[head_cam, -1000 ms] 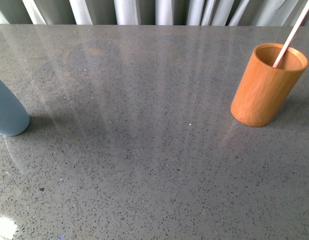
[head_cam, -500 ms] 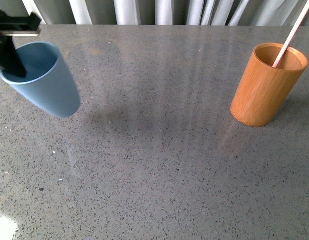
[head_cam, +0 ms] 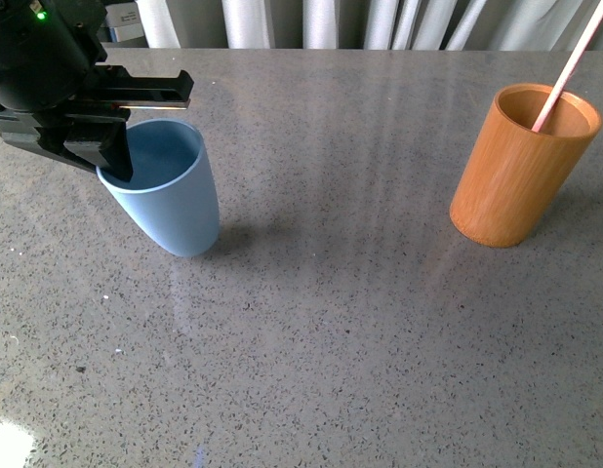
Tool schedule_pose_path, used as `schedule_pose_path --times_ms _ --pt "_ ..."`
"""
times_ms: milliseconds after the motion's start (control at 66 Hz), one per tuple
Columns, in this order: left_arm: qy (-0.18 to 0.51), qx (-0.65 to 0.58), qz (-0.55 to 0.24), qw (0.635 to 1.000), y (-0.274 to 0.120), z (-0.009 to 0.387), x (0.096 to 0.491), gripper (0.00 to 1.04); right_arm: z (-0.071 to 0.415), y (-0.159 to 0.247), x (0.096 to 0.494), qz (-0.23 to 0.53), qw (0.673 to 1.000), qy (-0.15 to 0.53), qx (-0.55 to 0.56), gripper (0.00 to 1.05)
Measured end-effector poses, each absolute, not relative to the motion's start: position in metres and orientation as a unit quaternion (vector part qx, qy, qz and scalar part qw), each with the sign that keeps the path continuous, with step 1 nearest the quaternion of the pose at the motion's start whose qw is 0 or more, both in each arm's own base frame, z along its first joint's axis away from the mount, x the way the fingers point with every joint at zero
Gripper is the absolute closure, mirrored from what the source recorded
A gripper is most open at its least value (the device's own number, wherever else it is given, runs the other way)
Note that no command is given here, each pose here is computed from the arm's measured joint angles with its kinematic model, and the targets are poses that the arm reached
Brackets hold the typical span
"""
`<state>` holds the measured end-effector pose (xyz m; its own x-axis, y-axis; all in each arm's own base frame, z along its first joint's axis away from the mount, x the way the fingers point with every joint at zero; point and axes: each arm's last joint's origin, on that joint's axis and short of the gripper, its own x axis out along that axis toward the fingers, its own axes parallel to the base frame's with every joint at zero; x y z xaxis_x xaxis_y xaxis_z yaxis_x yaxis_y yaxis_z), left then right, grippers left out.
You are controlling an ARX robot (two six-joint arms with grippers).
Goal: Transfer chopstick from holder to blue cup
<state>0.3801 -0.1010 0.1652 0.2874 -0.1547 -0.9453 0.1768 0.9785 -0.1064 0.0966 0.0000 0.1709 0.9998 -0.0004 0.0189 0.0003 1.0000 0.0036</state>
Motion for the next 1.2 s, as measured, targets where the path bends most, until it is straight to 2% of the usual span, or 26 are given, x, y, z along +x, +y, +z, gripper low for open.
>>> schedule_pose_path --times_ms 773,970,1197 --pt "0.593 0.025 -0.104 0.798 -0.116 0.152 0.381 1.03 0.171 0.000 0.097 0.000 1.000 -0.009 0.002 0.09" --pt "0.596 0.025 -0.106 0.795 -0.119 0.150 0.381 0.74 0.171 0.000 0.097 0.000 1.000 -0.009 0.002 0.09" --pt "0.579 0.013 -0.116 0.807 -0.116 0.164 0.380 0.20 0.171 0.000 0.097 0.000 1.000 -0.009 0.002 0.09"
